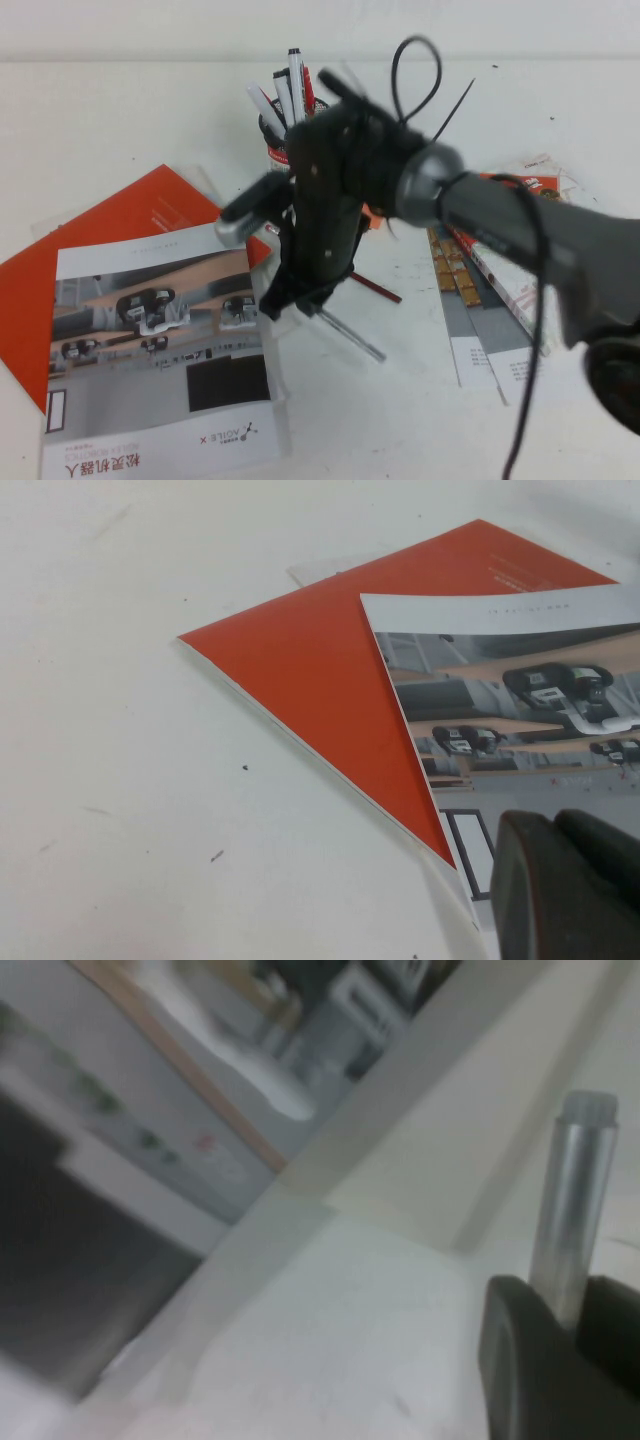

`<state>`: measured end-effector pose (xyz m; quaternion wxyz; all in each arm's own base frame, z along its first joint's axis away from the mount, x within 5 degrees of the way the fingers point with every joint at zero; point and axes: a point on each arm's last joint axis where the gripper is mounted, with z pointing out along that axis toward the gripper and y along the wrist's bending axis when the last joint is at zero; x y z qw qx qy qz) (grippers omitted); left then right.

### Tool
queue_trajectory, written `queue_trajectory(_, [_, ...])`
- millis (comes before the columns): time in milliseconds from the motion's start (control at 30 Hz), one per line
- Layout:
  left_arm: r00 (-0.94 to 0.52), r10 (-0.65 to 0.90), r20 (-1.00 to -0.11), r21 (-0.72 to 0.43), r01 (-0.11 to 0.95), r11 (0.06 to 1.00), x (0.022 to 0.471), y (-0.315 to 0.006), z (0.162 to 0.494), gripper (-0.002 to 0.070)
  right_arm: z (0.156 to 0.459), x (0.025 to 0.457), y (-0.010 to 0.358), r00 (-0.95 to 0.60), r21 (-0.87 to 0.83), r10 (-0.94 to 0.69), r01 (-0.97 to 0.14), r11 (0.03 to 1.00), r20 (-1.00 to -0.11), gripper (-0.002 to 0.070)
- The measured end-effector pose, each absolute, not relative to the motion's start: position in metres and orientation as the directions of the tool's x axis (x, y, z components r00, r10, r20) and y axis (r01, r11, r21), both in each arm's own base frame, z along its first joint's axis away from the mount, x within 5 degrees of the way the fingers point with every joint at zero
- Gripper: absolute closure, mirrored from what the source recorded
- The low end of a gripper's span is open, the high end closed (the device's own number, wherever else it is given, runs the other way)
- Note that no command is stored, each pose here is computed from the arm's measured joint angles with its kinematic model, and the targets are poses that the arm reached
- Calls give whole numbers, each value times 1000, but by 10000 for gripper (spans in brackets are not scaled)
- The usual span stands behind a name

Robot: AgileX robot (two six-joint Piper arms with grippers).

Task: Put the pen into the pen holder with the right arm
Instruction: Pick up the pen on the table, then place the pen onto the pen holder

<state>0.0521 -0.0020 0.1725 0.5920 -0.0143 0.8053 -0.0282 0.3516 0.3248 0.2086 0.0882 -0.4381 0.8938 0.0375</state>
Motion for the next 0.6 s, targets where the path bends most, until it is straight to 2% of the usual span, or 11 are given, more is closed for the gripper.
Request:
queue_trajectory(100, [-299, -56, -953, -62, 10, 998, 52, -2, 172, 678, 244, 346, 320, -612, -4, -737, -768, 640, -288, 622])
queue_trajectory(200, [-299, -56, -953, -62, 10, 998, 52, -2, 172, 678, 278, 338, 313, -592, 7, -649, -741, 672, -477, 622])
queue_trajectory(267, [-299, -56, -953, -62, 10, 998, 52, -2, 172, 678, 289, 333, 310, -564, 29, -569, -725, 688, -599, 622])
queue_trajectory(333, [-299, -56, -953, -62, 10, 998, 52, -2, 172, 678, 290, 326, 302, -527, 50, -474, -705, 708, -706, 622])
queue_trajectory(367, [-299, -56, -953, -62, 10, 998, 52, -2, 172, 678, 289, 324, 299, -477, 59, -386, -685, 726, -790, 622])
queue_trajectory(433, [-299, -56, -953, -62, 10, 998, 52, -2, 172, 678, 278, 321, 292, -415, 82, -264, -651, 754, -871, 622])
queue_trajectory(533, [-299, -56, -953, -62, 10, 998, 52, -2, 172, 678, 271, 326, 285, -276, 116, -75, -616, 779, -958, 622])
queue_trajectory(600, [-299, -56, -953, -62, 10, 998, 52, -2, 172, 678, 272, 336, 281, -183, 134, 28, -601, 788, -983, 622])
